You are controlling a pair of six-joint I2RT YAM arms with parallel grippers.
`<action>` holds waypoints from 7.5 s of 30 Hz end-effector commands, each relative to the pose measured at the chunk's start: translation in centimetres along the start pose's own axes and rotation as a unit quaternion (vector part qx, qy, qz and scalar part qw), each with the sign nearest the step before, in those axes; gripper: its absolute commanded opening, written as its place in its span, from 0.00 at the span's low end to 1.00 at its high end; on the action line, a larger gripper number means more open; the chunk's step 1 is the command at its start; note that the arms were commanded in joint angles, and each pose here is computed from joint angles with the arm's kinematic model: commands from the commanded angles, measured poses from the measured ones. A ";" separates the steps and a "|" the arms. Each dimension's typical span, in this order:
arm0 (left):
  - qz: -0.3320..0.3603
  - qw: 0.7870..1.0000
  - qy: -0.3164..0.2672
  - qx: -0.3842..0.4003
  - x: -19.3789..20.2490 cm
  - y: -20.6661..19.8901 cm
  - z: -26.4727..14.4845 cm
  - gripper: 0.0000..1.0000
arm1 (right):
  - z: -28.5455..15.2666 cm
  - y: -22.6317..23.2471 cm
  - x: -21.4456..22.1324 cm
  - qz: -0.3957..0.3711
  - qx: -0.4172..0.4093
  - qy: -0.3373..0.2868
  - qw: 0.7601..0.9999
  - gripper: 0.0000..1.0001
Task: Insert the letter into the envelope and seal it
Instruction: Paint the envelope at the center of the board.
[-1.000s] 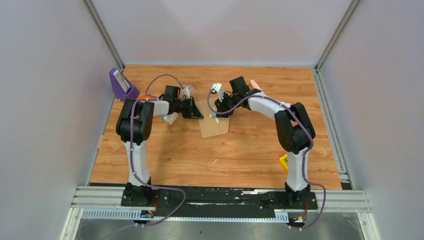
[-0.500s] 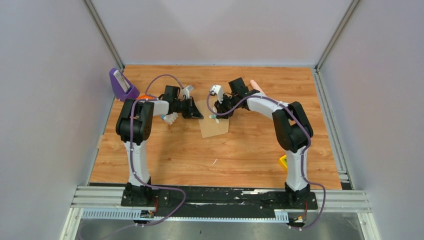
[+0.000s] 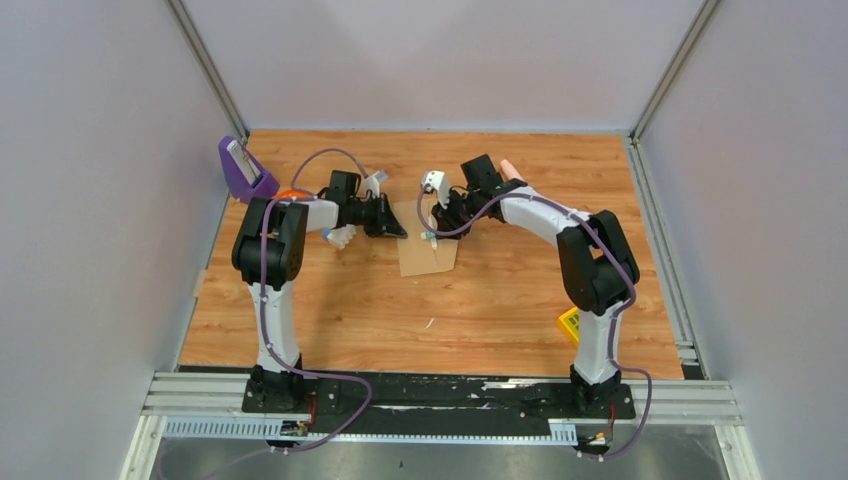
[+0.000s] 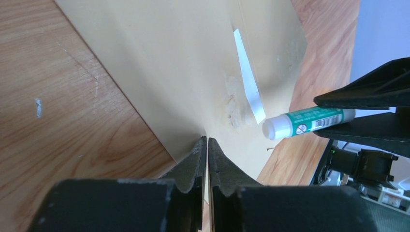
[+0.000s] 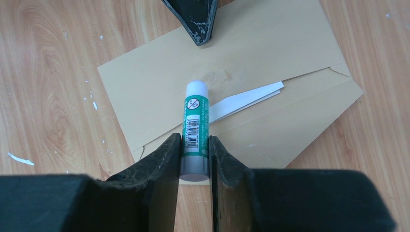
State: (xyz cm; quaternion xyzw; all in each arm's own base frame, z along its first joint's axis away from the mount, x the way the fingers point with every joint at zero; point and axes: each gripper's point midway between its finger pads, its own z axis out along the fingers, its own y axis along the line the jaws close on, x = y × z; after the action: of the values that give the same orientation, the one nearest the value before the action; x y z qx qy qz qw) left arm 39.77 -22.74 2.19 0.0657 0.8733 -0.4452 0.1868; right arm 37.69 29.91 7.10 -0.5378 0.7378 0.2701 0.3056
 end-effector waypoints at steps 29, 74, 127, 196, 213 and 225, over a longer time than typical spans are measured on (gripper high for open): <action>0.277 0.942 0.029 0.185 0.4 -17.3 -8.0 0.74 | -9.9 9.2 -8.0 0.040 -0.204 -0.164 0.964 0.00; 0.314 0.916 0.065 0.243 3.2 -22.3 -6.4 0.11 | -12.1 5.2 -10.5 0.178 -0.214 -0.185 0.943 0.43; 0.228 0.939 -0.115 0.230 -2.0 -23.4 -7.7 0.09 | -12.8 4.0 -14.2 0.271 -0.204 -0.413 0.846 0.37; -0.087 0.993 -0.072 0.034 -3.9 0.8 -0.9 0.57 | 3.5 -5.6 -5.8 0.307 -0.036 -0.183 0.933 0.00; -0.098 0.994 -0.056 0.001 -3.1 1.9 -0.1 0.27 | 4.4 -5.3 -4.6 0.309 -0.030 -0.155 0.938 0.00; -0.097 0.993 -0.045 -0.058 -2.5 3.6 -0.1 0.11 | 3.9 -3.6 -4.4 0.306 -0.049 -0.142 0.940 0.00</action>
State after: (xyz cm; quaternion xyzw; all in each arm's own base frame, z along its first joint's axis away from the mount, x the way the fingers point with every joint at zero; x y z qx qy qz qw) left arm 42.97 -21.07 2.19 -0.0509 0.8711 -0.4517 0.1858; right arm 43.62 33.92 6.23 -0.2332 0.8124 0.4539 0.2820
